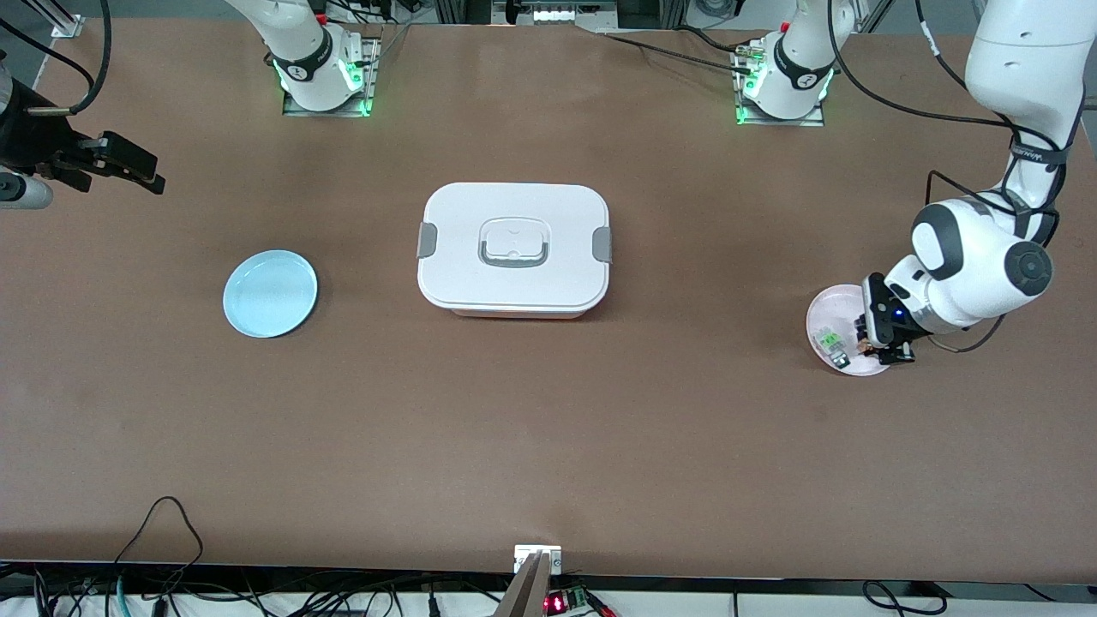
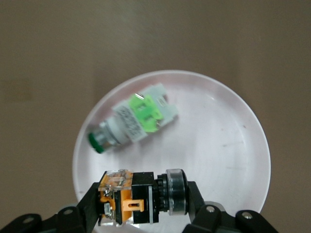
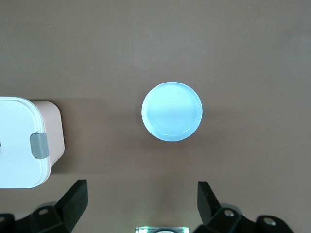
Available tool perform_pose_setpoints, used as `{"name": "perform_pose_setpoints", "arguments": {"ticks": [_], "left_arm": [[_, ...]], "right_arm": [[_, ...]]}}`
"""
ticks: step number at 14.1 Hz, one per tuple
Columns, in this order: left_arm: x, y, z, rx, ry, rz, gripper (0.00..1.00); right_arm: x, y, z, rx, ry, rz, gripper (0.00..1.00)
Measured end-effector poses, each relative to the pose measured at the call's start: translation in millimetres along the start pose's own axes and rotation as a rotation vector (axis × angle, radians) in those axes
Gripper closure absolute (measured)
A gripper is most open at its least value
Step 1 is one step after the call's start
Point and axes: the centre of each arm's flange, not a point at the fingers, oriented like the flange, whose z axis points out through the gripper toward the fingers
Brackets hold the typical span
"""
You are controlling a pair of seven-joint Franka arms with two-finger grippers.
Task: Transfer orange switch to right arm and place
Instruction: 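Close the left gripper on the orange switch and lift it, then carry the orange switch over the box while the right gripper approaches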
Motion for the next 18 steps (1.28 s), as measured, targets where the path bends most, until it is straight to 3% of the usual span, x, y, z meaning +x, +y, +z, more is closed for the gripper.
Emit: {"name": "perform_pose_setpoints", "arguments": {"ticks": [4,10,16,17,18], "left_arm": [[66.7,0.5,-41.4,-0.072,0.275,-0.086,0.27],[207.4,4.6,-62.7,-0.081,0.687,-0.176,0.27],[280.1,5.6,-121.6,-0.103,1.022,-0.233,0.27],[293.4,5.6,-132.8,-0.107,1.076,-0.233,0.27],[307.0,7.1,-140.5,-0.112,1.125,-0.240,0.27]], "right_arm": [[0.0,-0.2,0.1,0.000,0.000,0.000,0.00],[-0.1,-0.7,0.1,0.000,0.000,-0.001,0.00],[-1.1,-2.5,1.4,0.002,-0.011,-0.005,0.00],[-3.0,-7.3,4.0,0.023,-0.034,-0.011,0.00],[-5.3,-16.8,6.3,0.085,-0.059,-0.021,0.00]]}}
